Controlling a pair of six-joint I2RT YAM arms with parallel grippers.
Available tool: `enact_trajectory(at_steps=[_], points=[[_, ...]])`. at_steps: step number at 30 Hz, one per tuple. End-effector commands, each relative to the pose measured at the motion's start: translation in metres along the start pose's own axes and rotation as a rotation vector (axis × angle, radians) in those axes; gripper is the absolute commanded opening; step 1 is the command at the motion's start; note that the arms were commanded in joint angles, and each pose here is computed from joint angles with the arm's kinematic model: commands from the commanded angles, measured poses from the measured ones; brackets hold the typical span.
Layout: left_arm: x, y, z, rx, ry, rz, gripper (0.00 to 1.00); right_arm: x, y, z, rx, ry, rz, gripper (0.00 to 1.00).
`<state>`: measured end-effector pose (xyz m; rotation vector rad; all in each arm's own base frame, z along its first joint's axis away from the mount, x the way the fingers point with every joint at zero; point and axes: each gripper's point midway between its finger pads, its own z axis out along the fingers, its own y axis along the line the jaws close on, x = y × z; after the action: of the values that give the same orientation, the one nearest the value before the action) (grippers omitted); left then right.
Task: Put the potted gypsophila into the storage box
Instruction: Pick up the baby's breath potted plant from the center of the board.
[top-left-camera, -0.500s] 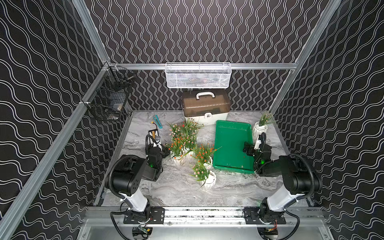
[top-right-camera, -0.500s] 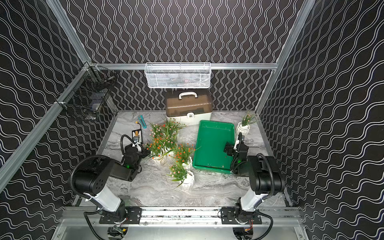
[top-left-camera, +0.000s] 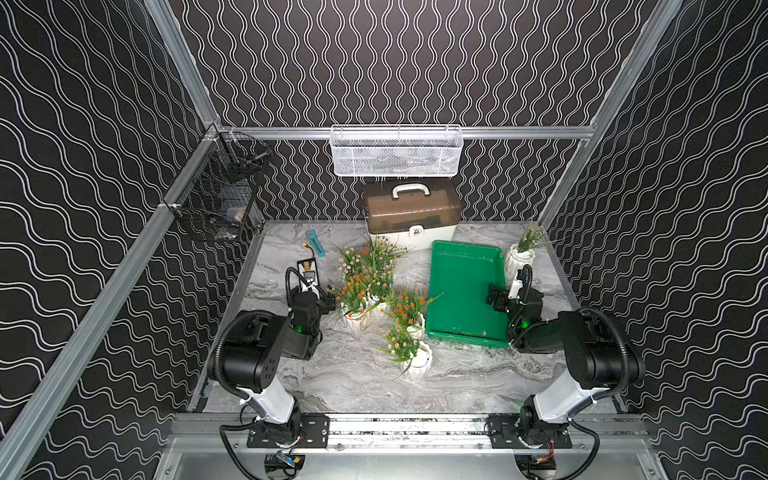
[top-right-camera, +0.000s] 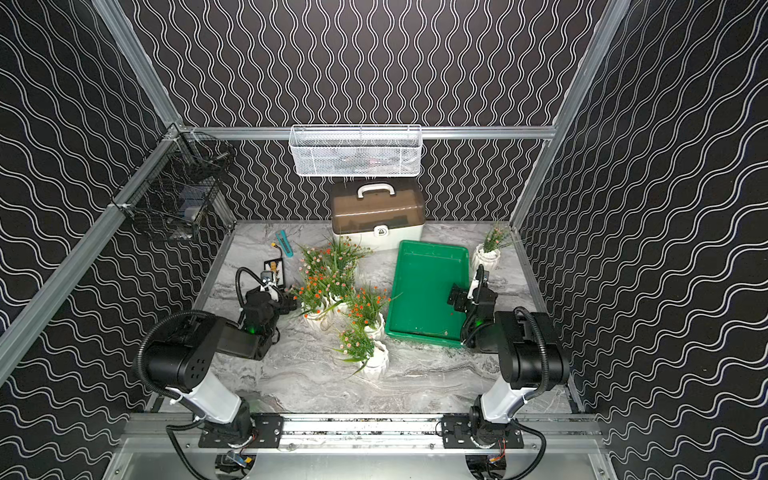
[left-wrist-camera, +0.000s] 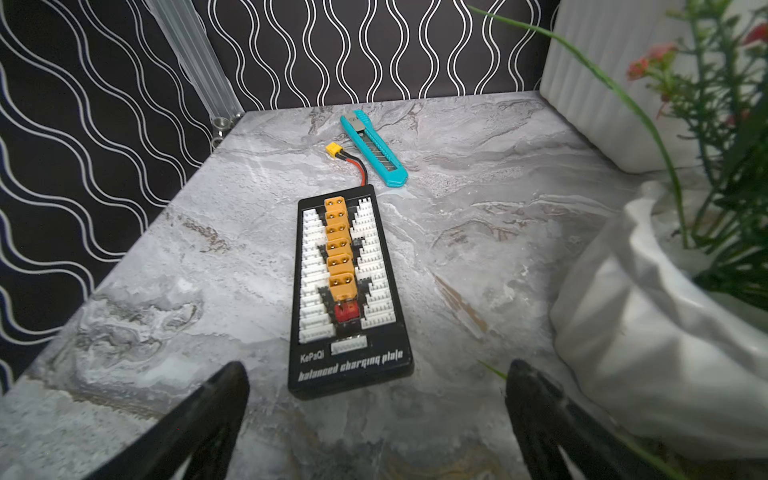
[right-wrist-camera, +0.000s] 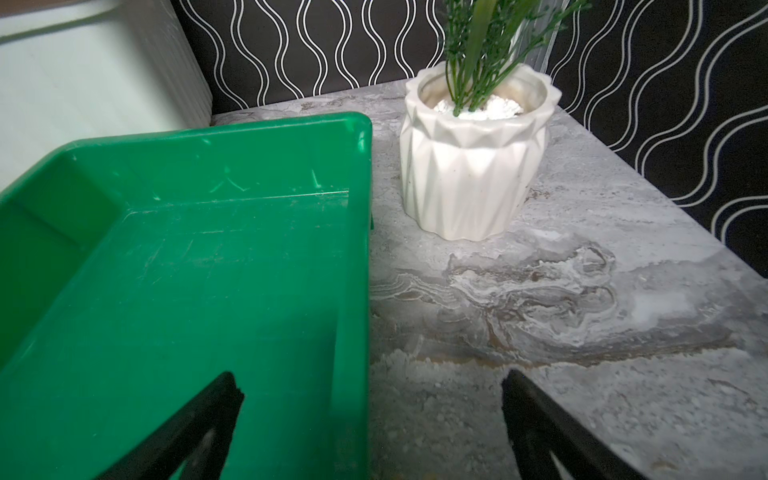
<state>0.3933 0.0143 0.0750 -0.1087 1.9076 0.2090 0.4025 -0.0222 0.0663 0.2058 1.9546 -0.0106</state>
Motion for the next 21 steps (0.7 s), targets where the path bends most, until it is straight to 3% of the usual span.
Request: enact_trajectory(at_steps=[1,5,13,21], points=[[-0.005,-0.004,0.001,0.029,-0.015,-0.017,0.99,-0.006,0.002,0.001,-0.013,-0.018,0.008,1.0],[-0.009,0.005,-0.001,-0.024,-0.032,-0.028,0.99,-0.006,0.003,0.001,-0.014,-0.02,0.009,1.0],[-0.017,0.016,-0.023,-0.072,-0.124,-0.059,0.99,-0.044,-0.021,-0.024,0.174,-0.064,0.045,0.95],[-0.037,0.001,-0.016,-0.082,-0.022,0.024,0.96,-0.067,0.02,-0.036,0.086,-0.119,-0.029,0.94]])
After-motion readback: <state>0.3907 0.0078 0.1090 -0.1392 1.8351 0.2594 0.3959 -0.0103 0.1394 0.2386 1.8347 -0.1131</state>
